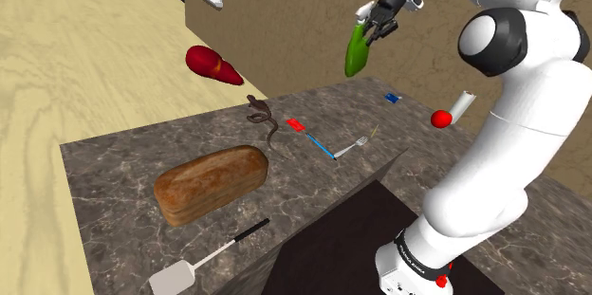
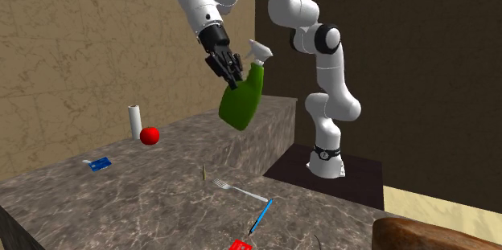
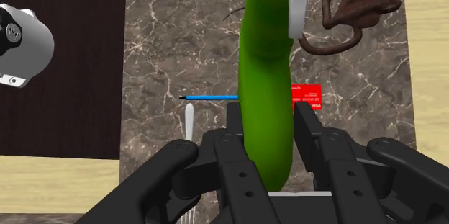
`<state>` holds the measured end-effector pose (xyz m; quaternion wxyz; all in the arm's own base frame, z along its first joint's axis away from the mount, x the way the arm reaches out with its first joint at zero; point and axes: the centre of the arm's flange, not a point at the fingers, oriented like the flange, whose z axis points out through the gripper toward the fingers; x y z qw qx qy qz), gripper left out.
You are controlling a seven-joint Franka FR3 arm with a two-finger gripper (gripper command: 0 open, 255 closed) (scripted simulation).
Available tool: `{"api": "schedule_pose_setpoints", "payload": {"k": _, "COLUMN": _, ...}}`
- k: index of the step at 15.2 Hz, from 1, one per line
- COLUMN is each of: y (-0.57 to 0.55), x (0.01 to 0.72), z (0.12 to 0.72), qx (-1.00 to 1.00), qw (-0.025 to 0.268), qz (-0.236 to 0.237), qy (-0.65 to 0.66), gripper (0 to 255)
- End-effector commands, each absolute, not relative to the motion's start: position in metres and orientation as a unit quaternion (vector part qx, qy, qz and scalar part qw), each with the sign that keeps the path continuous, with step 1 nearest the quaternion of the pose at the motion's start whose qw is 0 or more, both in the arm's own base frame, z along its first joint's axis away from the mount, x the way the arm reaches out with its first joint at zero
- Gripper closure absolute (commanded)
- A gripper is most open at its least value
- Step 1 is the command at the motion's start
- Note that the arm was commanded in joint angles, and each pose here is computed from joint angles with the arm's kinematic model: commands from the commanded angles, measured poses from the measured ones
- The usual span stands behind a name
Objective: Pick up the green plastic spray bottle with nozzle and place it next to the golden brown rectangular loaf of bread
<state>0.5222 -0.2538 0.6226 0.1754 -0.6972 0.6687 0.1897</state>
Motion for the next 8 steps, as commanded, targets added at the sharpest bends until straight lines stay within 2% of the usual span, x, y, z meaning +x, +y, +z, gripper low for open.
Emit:
{"api": "schedule_pose_setpoints", "payload": {"k": 1, "y": -0.227, "x": 0.53, "z": 0.621, "qx": -0.697, "qw": 0.175, "qz": 0.19, "qy": 0.669, "gripper": 255}}
{"api": "schedule_pose_setpoints", "payload": {"k": 8, "y": -0.137, "x": 0.553, "z": 0.622, "qx": -0.697, "qw": 0.175, "qz": 0.19, "qy": 0.669, "gripper": 255}}
